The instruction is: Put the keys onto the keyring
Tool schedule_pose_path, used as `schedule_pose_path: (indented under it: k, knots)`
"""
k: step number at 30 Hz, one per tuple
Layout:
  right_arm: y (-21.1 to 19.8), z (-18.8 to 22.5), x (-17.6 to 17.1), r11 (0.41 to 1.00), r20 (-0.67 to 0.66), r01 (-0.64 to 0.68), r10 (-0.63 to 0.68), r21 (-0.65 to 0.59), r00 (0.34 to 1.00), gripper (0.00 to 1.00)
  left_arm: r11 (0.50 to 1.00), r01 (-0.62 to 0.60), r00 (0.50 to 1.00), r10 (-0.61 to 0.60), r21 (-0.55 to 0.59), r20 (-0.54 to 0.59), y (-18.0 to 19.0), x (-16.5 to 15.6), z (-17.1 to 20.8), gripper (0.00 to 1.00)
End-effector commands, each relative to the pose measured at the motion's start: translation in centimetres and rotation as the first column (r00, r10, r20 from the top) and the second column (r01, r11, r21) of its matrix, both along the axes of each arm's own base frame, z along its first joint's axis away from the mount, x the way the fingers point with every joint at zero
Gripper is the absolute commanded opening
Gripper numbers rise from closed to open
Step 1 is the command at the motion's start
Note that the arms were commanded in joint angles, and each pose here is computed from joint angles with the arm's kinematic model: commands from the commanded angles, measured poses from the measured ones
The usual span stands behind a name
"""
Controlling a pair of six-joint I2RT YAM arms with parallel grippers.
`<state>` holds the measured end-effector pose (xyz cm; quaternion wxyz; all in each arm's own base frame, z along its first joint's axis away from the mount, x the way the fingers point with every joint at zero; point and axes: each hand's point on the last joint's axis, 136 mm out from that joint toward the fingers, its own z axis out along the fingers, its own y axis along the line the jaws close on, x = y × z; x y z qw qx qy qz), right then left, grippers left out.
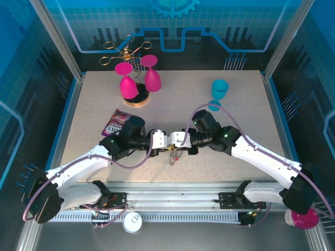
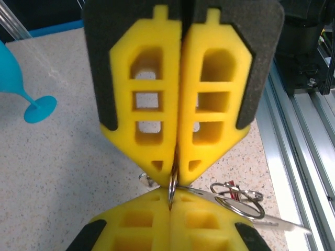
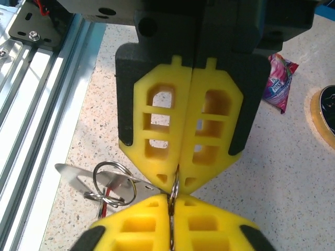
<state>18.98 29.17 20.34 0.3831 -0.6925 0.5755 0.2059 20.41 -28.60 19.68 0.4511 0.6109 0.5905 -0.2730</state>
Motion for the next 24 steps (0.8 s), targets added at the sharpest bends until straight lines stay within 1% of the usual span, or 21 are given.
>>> schedule_pose_path:
  k: [1,2,3,7,9,13,15,16,18,19,22,24]
  knots:
    - [0.7,3.6,-0.4,0.975,-0.012,-0.011,0.014,0.221,1.000,0.22,0.992,0.069,0.991,-0.056,-0.106,0.124,-1.1,-0.6,3.2,0.00]
    - [0.2,3.4,-0.2,0.968,-0.032,0.011,-0.003,0.251,0.999,0.25,0.989,0.083,0.989,-0.067,-0.124,0.129,-1.1,-0.9,3.3,0.00]
    - [-0.1,3.2,-0.1,0.964,-0.045,0.023,-0.011,0.266,0.999,0.25,0.985,0.096,0.988,-0.078,-0.140,0.132,-1.1,-1.2,3.4,0.00]
    - [-0.5,2.6,-0.1,0.958,-0.065,0.034,-0.016,0.284,0.998,0.24,0.970,0.133,0.985,-0.107,-0.205,0.133,-1.4,-2.0,4.0,0.00]
    - [-0.5,2.4,0.0,0.957,-0.067,0.036,-0.018,0.287,0.998,0.20,0.966,0.142,0.985,-0.116,-0.216,0.129,-1.4,-2.2,4.1,0.00]
    - [-0.6,2.7,-0.2,0.949,-0.067,0.024,-0.003,0.313,0.998,0.15,0.963,0.141,0.985,-0.114,-0.230,0.128,-1.4,-2.3,4.3,0.00]
    - [-0.5,2.9,-0.3,0.947,-0.070,0.017,0.006,0.321,0.998,0.08,0.960,0.139,0.986,-0.110,-0.245,0.125,-1.5,-2.3,4.5,0.00]
    - [-0.5,3.0,-0.3,0.946,-0.069,0.013,0.010,0.324,0.998,0.01,0.960,0.133,0.987,-0.105,-0.248,0.123,-1.5,-2.1,4.5,0.00]
    - [-0.6,3.0,-0.4,0.949,-0.068,0.009,0.013,0.315,0.998,0.00,0.965,0.103,0.990,-0.077,-0.241,0.115,-1.5,-1.6,4.3,0.00]
    - [-0.7,3.0,-0.5,0.954,-0.067,0.006,0.015,0.301,0.998,0.00,0.969,0.079,0.992,-0.054,-0.232,0.113,-1.4,-1.2,4.2,0.03]
    - [-0.9,2.4,-0.7,0.977,-0.061,-0.003,0.017,0.214,0.998,0.00,0.984,0.036,0.994,-0.017,-0.174,0.108,-1.0,-0.5,3.7,0.17]
    - [-1.0,1.9,-0.9,0.991,-0.056,-0.015,0.023,0.136,0.998,0.00,0.991,0.025,0.995,-0.011,-0.130,0.103,-0.8,-0.3,3.4,0.18]
